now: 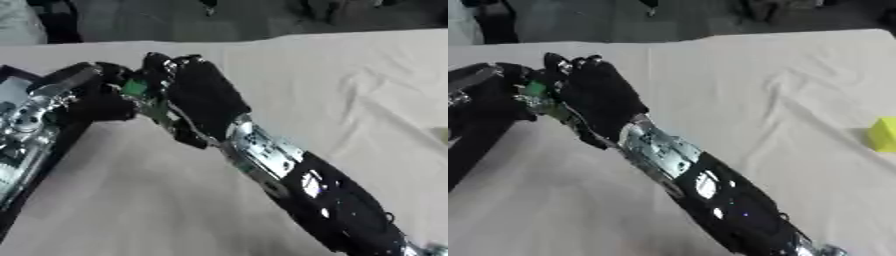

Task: Pick up the objects with one hand, pass them to the other hand, and then place them into the box on the other side of the table.

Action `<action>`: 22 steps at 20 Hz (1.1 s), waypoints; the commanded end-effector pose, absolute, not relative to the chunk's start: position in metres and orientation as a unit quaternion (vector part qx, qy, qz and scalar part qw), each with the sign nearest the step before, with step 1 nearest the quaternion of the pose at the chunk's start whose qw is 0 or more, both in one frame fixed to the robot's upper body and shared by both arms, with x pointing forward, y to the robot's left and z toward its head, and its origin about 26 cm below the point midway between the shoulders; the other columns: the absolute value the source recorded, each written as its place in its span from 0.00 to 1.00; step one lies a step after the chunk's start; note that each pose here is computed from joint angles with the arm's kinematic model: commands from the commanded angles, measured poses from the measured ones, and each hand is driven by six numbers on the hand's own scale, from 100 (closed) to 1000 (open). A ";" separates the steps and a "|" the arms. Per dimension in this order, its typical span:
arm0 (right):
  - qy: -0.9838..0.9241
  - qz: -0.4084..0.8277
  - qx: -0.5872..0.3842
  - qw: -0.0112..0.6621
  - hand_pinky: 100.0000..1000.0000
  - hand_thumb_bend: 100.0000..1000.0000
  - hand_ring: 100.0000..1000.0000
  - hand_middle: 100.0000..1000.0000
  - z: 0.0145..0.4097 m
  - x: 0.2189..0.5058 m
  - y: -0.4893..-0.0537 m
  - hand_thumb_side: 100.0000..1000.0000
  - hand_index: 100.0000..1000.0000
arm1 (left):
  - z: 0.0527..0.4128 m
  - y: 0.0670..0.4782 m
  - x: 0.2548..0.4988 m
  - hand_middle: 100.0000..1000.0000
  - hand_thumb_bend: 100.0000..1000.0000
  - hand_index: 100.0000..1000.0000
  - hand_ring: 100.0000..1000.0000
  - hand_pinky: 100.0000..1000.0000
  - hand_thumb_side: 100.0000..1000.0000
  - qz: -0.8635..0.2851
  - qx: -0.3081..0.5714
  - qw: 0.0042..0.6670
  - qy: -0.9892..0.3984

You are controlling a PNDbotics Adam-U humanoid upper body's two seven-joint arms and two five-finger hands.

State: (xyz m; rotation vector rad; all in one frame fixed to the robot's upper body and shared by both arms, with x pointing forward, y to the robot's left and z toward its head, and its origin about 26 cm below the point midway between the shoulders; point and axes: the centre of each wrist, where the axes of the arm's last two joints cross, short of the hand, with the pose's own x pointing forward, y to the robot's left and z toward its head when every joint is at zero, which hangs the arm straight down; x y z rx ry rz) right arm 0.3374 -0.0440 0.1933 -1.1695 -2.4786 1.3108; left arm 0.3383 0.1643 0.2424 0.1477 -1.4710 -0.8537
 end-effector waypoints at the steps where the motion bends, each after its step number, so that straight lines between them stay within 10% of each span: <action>1: -0.829 0.422 -0.367 0.028 0.50 0.52 0.44 0.50 0.206 0.329 -0.037 0.00 0.60 | 0.243 0.172 0.345 0.31 0.00 0.41 0.38 0.45 0.00 -0.366 0.093 0.660 -0.650; 8: -0.798 0.447 -0.404 0.017 0.66 0.53 0.66 0.71 0.213 0.334 -0.050 0.32 0.75 | 0.236 0.200 0.357 0.12 0.00 0.25 0.23 0.36 0.01 -0.321 0.167 0.669 -0.649; 22: -0.791 0.390 -0.469 0.058 0.69 0.49 0.70 0.72 0.247 0.344 -0.107 0.19 0.75 | 0.240 0.301 0.370 0.11 0.00 0.27 0.22 0.38 0.01 -0.141 0.329 0.674 -0.645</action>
